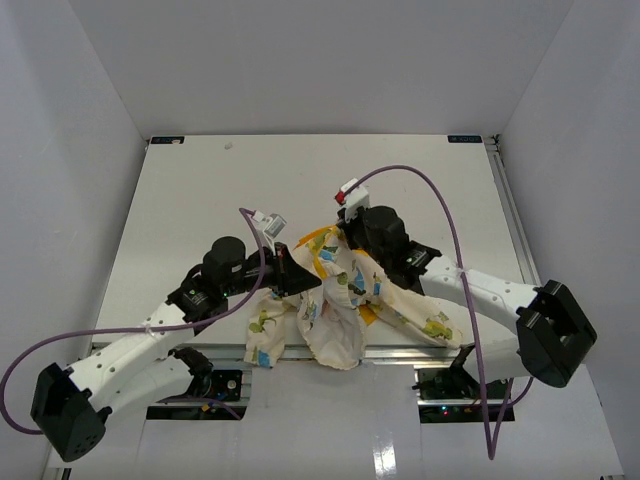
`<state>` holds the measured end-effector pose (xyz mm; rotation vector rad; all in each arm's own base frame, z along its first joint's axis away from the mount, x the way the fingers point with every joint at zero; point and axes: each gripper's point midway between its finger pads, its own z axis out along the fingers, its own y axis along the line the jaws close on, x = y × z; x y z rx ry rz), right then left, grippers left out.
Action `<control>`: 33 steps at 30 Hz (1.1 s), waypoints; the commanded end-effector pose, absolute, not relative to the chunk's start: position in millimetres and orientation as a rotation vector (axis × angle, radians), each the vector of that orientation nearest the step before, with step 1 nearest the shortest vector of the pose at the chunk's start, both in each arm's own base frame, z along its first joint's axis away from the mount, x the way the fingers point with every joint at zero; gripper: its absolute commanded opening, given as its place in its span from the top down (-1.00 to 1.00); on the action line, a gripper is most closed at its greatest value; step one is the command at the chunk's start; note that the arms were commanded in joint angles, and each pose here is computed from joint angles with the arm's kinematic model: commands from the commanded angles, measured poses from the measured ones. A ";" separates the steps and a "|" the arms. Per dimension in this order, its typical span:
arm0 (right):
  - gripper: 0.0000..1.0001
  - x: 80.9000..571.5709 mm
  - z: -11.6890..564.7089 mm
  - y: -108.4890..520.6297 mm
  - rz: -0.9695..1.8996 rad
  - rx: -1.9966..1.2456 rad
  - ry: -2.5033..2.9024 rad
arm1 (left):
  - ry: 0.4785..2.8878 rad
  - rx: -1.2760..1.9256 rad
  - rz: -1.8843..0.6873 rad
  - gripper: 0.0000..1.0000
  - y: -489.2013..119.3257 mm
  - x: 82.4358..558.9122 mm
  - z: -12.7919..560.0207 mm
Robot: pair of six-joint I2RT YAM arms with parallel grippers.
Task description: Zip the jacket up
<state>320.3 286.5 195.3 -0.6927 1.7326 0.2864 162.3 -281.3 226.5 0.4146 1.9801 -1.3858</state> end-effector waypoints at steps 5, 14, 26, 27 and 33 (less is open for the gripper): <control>0.85 402.5 206.4 233.2 0.174 -0.463 1.779 | 1.942 0.387 -1.357 1.00 -262.4 144.6 263.1; 0.85 472.6 220.8 206.3 0.120 -0.407 1.805 | 1.941 0.266 -1.233 1.00 -245.0 159.8 249.4; 0.84 533.3 278.0 203.6 0.136 -0.427 1.758 | 2.011 0.186 -1.140 1.00 -249.9 184.8 181.4; 0.84 533.1 279.3 206.5 0.150 -0.439 1.753 | 2.009 0.191 -1.148 1.00 -251.8 185.0 175.9; 0.85 540.2 260.7 204.7 0.113 -0.454 1.784 | 2.097 0.186 -1.170 0.86 -262.3 185.3 136.3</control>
